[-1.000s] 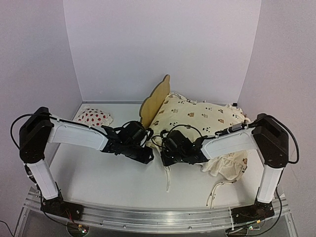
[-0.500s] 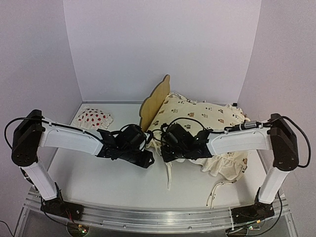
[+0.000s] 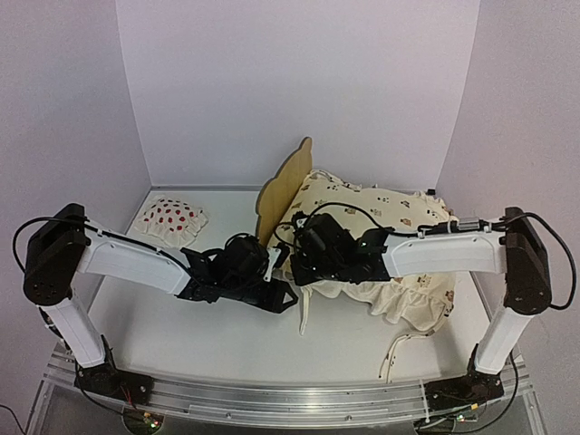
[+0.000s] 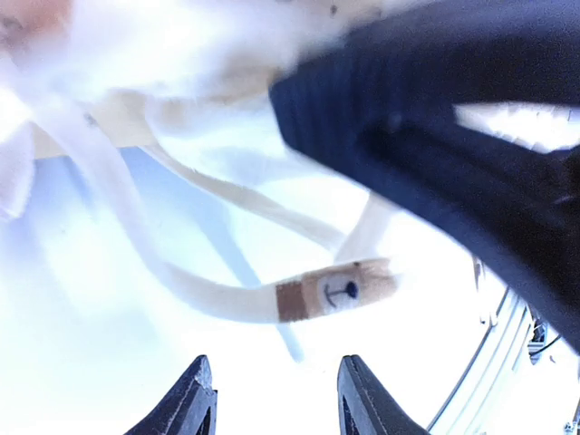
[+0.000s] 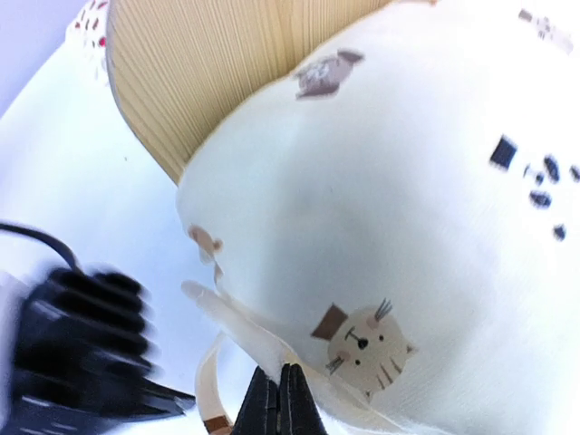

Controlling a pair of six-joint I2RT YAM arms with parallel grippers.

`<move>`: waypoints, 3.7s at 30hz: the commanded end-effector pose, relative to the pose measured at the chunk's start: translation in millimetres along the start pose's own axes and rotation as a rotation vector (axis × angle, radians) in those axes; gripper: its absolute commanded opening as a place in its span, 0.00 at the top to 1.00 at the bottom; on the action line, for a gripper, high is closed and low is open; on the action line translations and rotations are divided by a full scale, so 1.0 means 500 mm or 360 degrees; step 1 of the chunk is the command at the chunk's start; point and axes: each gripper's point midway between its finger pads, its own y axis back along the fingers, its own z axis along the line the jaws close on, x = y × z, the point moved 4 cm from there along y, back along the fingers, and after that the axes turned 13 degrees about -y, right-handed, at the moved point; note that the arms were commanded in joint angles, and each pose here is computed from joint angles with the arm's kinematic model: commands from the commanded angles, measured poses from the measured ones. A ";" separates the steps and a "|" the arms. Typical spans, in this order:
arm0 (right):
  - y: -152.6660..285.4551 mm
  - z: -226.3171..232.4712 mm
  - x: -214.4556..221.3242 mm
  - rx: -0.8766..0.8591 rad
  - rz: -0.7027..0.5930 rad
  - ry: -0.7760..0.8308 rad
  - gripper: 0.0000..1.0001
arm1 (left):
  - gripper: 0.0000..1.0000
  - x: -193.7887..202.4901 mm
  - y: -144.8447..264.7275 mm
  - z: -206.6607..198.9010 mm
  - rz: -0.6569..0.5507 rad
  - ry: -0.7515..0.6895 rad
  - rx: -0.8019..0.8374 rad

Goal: Set up the pet bed

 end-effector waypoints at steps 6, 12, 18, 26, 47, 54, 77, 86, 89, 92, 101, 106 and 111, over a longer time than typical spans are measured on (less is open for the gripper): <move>0.006 0.021 -0.041 0.0003 -0.0096 -0.0039 1.00 | 0.54 -0.003 -0.033 -0.041 -0.0088 0.0010 0.0256; 0.002 0.023 -0.041 0.0006 -0.0095 -0.0064 1.00 | 0.54 0.000 -0.044 -0.053 -0.0114 -0.0010 0.0337; 0.001 0.030 -0.047 0.0000 -0.0096 -0.0065 1.00 | 0.51 0.009 -0.047 -0.063 -0.0139 -0.0028 0.0380; 0.002 0.041 -0.061 -0.0009 -0.0108 -0.0101 1.00 | 0.55 0.012 -0.073 -0.081 -0.0185 -0.0050 0.0467; 0.027 0.040 -0.079 -0.0009 -0.0124 -0.0131 1.00 | 1.00 0.008 -0.110 -0.062 -0.0283 -0.0067 0.0317; 0.047 0.039 -0.112 0.0029 -0.0201 -0.0069 1.00 | 1.00 0.024 -0.083 -0.034 -0.0217 -0.0084 0.0155; 0.100 -0.041 -0.454 -0.0001 -0.0614 -0.0207 1.00 | 1.00 0.154 0.080 0.223 0.0219 0.0008 -0.0707; 0.082 -0.179 -0.540 0.0126 -0.0662 -0.0409 1.00 | 1.00 0.178 0.049 0.261 0.0399 0.0040 -0.0772; 0.094 -0.217 -0.522 0.0148 -0.0628 -0.0464 1.00 | 1.00 0.179 0.047 0.278 0.0424 0.0088 -0.0775; 0.108 -0.226 -0.475 0.0099 -0.0540 -0.0501 1.00 | 1.00 0.154 0.046 0.294 0.0404 0.0117 -0.0768; 0.144 -0.174 -0.267 -0.0171 -0.0163 -0.0633 1.00 | 1.00 0.016 0.051 0.378 0.0232 0.0219 -0.0714; 0.174 -0.163 -0.136 -0.0172 -0.0025 -0.0643 1.00 | 1.00 -0.033 0.043 0.408 0.0172 0.0225 -0.0671; 0.170 -0.160 0.002 -0.0122 0.0142 -0.0636 1.00 | 1.00 -0.062 0.045 0.421 0.0130 0.0216 -0.0681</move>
